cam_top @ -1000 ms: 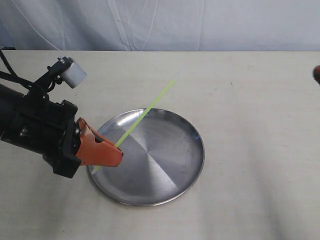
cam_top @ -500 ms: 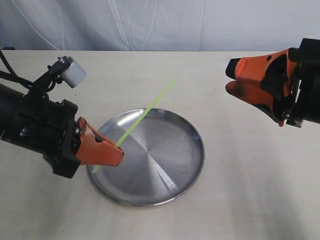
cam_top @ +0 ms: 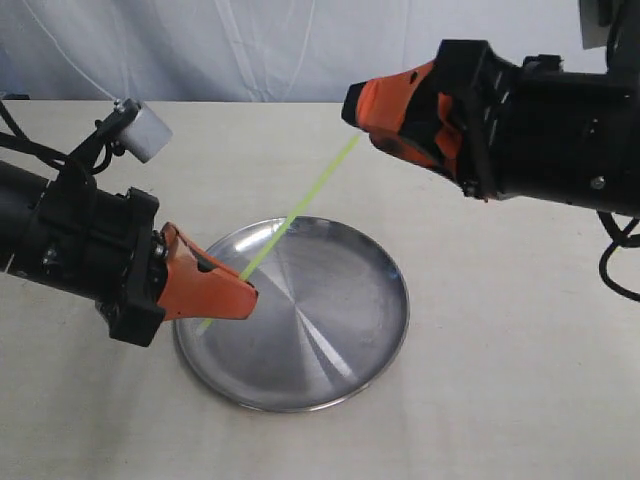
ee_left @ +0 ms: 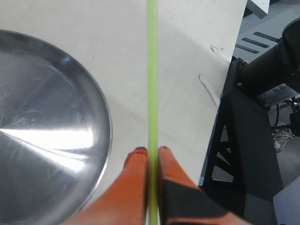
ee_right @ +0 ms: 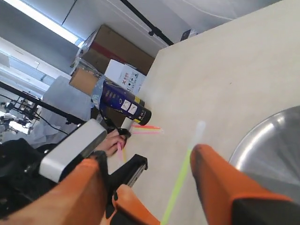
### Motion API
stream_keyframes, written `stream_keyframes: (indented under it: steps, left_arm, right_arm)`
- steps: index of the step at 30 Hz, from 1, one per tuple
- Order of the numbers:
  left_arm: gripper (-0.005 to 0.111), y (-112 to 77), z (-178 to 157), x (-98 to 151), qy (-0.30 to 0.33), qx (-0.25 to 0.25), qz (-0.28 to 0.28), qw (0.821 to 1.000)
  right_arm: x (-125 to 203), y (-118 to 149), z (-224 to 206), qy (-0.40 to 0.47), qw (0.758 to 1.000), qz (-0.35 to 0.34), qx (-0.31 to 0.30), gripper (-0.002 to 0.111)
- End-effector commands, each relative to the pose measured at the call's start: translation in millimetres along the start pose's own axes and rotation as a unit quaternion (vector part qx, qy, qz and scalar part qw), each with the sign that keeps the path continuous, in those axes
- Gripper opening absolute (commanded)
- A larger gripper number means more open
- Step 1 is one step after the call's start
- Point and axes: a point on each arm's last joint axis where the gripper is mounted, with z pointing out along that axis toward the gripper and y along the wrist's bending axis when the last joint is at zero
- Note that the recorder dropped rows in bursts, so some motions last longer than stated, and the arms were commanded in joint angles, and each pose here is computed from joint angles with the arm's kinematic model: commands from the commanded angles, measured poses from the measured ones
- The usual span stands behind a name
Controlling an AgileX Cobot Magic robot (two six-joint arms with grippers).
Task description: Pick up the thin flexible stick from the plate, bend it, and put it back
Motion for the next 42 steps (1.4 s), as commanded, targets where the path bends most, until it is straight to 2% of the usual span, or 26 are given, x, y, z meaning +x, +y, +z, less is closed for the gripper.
stream_keyframes:
  steps: [1,4,6,9,11,12,25,31,42]
  left_arm:
    - [0.000,-3.7,0,-1,-0.010,0.009,0.002,1.000]
    - [0.000,-3.7,0,-1,-0.010,0.009,0.002,1.000]
    - [0.000,-3.7,0,-1,-0.010,0.009,0.002,1.000]
    - [0.000,-3.6,0,0,-0.009,0.008,0.002,1.000]
    - [0.000,-3.5,0,0,-0.007,0.008,0.004,1.000]
    - [0.000,-3.3,0,0,-0.008,0.007,0.004,1.000]
    - [0.000,-5.8,-1,-8,-0.049,0.023,-0.020,0.998]
    - [0.000,-13.3,-3,-17,-0.100,0.064,-0.007,0.993]
    - [0.000,-15.1,-5,-25,-0.146,0.071,0.017,0.987]
  right_arm:
    - [6,-4,23,0.028,0.999,0.002,0.018,0.054]
    - [8,-2,43,0.053,0.998,0.003,0.015,0.054]
    - [10,-2,58,0.067,0.998,0.000,0.017,0.050]
    - [11,-3,70,0.068,0.997,-0.004,0.038,0.026]
    - [12,-4,75,0.066,0.997,-0.007,0.049,0.003]
    - [13,-4,76,0.067,0.996,-0.008,0.050,0.000]
    - [12,-5,77,0.067,0.994,-0.073,0.053,0.000]
    - [11,-7,77,0.061,0.993,-0.075,0.064,0.000]
    - [11,-7,77,0.061,0.992,-0.084,0.064,0.000]
